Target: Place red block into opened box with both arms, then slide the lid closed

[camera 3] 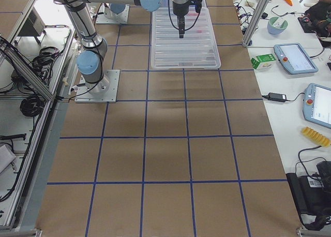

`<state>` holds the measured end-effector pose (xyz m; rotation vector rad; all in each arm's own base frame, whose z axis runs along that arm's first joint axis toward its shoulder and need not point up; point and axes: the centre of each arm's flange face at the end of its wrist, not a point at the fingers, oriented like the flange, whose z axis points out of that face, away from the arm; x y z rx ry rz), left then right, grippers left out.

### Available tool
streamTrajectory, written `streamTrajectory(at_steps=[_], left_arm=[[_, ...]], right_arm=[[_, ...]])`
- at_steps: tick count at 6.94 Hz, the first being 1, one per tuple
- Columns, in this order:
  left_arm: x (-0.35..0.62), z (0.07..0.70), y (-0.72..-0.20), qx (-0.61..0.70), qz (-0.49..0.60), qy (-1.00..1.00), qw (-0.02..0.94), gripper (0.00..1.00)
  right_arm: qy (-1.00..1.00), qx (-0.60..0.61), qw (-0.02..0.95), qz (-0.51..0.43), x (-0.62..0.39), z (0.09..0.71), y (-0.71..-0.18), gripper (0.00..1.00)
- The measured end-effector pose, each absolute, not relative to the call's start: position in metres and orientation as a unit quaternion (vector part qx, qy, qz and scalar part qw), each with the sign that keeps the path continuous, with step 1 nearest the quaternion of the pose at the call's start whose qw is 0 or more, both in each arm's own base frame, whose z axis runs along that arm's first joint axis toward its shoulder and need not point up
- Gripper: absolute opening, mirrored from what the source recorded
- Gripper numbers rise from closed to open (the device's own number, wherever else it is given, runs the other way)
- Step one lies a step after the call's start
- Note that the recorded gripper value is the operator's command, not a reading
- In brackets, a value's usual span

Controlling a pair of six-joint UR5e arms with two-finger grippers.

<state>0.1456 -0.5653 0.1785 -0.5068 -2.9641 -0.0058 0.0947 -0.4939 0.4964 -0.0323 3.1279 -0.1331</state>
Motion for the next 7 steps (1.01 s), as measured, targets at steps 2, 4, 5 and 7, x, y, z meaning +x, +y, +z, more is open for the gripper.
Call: streamTrajectory(at_steps=[2, 4, 5, 7], left_arm=[[0.149, 0.187, -0.567, -0.168, -0.003, -0.985, 0.048, 0.10], [0.156, 0.237, -0.579, -0.167, -0.016, -0.985, 0.045, 0.10], [0.156, 0.280, -0.585, -0.163, -0.026, -0.985, 0.050, 0.10], [0.109, 0.357, -0.589, -0.116, -0.036, -0.991, 0.051, 0.10]], right_arm=[[0.999, -0.015, 0.005, -0.046, 0.100, 0.501, -0.489, 1.00], [0.999, -0.017, 0.005, -0.047, 0.102, 0.502, -0.488, 1.00], [0.999, -0.017, 0.005, -0.047, 0.102, 0.502, -0.488, 1.00], [0.999, -0.017, 0.004, -0.049, 0.102, 0.504, -0.488, 1.00]])
